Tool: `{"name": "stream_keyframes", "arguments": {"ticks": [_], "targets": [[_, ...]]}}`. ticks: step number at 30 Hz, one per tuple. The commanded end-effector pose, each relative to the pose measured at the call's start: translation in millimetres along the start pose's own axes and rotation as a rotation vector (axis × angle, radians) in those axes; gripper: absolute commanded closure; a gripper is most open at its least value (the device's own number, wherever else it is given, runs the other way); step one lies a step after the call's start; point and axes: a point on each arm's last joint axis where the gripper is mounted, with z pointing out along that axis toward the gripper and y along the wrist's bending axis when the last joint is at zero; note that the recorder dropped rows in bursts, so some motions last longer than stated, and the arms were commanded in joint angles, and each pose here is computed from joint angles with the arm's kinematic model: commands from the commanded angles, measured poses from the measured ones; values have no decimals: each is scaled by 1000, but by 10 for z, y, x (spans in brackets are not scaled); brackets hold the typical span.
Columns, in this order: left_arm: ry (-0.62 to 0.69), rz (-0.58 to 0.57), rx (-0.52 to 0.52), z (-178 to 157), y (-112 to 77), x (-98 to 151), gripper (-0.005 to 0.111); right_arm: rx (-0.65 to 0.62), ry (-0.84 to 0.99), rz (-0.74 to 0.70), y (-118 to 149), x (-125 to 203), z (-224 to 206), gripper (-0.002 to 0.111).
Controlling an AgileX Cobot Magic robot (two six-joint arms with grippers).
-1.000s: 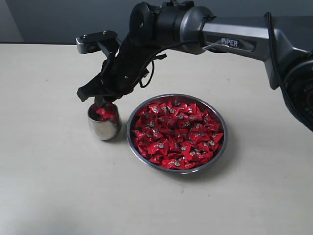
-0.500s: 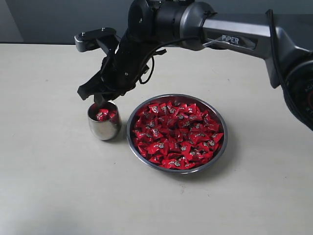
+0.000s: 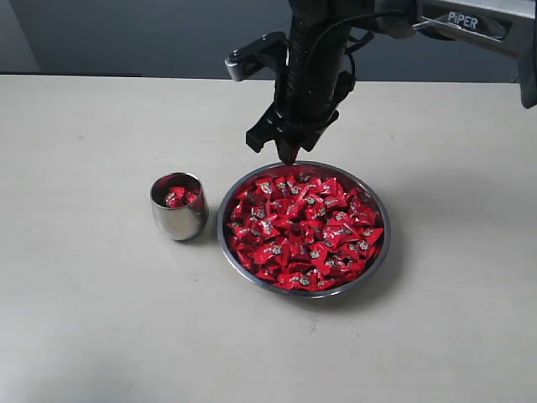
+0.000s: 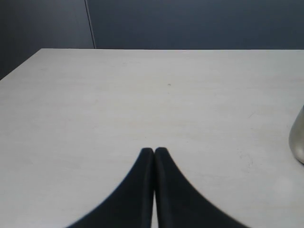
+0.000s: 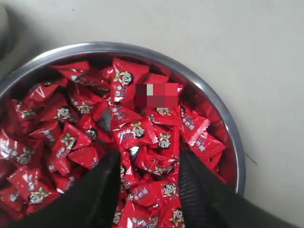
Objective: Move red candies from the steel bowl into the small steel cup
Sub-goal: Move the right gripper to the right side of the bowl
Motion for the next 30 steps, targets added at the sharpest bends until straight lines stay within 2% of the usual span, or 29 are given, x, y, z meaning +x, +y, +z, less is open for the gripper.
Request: {"name": "stream_keyframes", "arguments": {"ticks": [1, 12, 19, 23, 26, 30], "targets": [[-8, 0, 9, 1, -5, 6, 106, -66, -33, 55, -58, 102, -89, 69], [-8, 0, 9, 1, -5, 6, 106, 17, -140, 58, 1, 723, -231, 69], [-8, 0, 9, 1, -5, 6, 106, 59, -87, 51, -14, 1174, 38, 69], [-8, 0, 9, 1, -5, 6, 106, 79, -85, 26, -18, 1203, 90, 69], [-8, 0, 9, 1, -5, 6, 106, 113, -90, -53, -46, 1195, 87, 69], [-8, 0, 9, 1, -5, 6, 106, 135, -142, -66, -63, 1147, 79, 69]]}}
